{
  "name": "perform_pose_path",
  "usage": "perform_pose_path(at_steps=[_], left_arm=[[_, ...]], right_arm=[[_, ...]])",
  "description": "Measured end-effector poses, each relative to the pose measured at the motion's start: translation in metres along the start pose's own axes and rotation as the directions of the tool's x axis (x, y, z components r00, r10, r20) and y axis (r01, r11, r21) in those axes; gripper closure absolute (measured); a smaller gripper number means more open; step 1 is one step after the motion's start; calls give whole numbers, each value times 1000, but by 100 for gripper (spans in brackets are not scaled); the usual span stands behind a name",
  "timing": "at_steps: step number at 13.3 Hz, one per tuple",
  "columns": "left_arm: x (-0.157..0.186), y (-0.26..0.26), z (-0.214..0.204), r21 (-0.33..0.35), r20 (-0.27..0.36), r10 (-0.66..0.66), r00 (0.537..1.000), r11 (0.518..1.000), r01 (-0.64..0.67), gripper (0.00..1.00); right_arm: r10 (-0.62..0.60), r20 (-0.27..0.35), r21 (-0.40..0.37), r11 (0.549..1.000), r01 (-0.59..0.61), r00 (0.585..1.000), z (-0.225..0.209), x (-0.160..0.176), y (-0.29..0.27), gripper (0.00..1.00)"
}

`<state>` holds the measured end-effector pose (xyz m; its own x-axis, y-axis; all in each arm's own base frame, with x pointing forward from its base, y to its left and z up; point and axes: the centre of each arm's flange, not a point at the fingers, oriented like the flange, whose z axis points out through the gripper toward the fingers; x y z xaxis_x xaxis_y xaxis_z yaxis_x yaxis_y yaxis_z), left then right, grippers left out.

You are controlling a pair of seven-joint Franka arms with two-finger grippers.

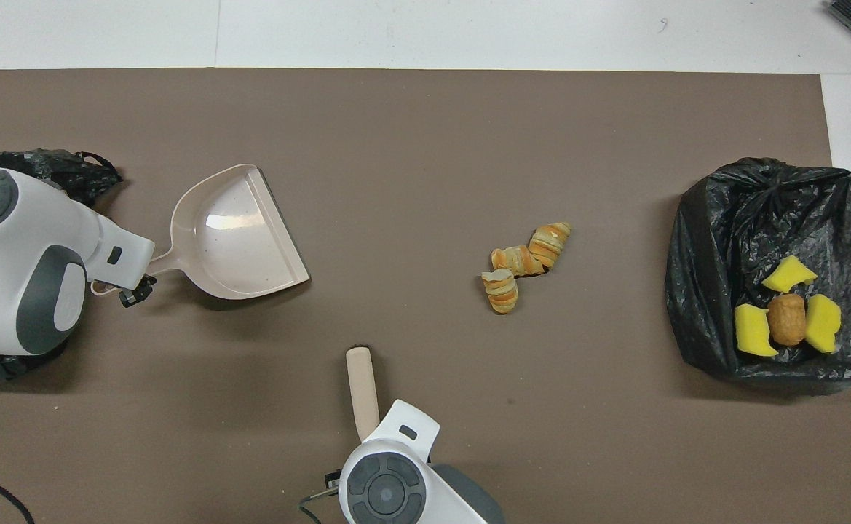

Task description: Sweep and dump trash in bin

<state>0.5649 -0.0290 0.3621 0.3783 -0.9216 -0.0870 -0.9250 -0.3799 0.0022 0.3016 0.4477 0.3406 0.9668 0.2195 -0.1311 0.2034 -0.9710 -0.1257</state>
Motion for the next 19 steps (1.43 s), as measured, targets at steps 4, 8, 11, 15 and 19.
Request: perform_pose_path(at_steps=[4,8,11,15,19], left_arm=[[8,5,-1,1,-1,70,998,998,-70,69],[11,6,-1,1,0,88,996,996,-88,69],[14,8,-1,1,0,94,996,996,-94,69],[15,9,-1,2,0,97,995,995,-97,69],[26,14,-2,7,-2,117,993,993,-117,69]], right_arm=[[-8,-1,-10,1000,8,1000,3,0,1,75],[-61,-7,-95,994,60,998,2,6,6,75],[-70,4,-157,985,70,998,-10,14,13,75],[-11,-5,-213,977,10,1000,-50,35,39,75],[117,-38,-245,962,-123,992,-127,79,118,75]])
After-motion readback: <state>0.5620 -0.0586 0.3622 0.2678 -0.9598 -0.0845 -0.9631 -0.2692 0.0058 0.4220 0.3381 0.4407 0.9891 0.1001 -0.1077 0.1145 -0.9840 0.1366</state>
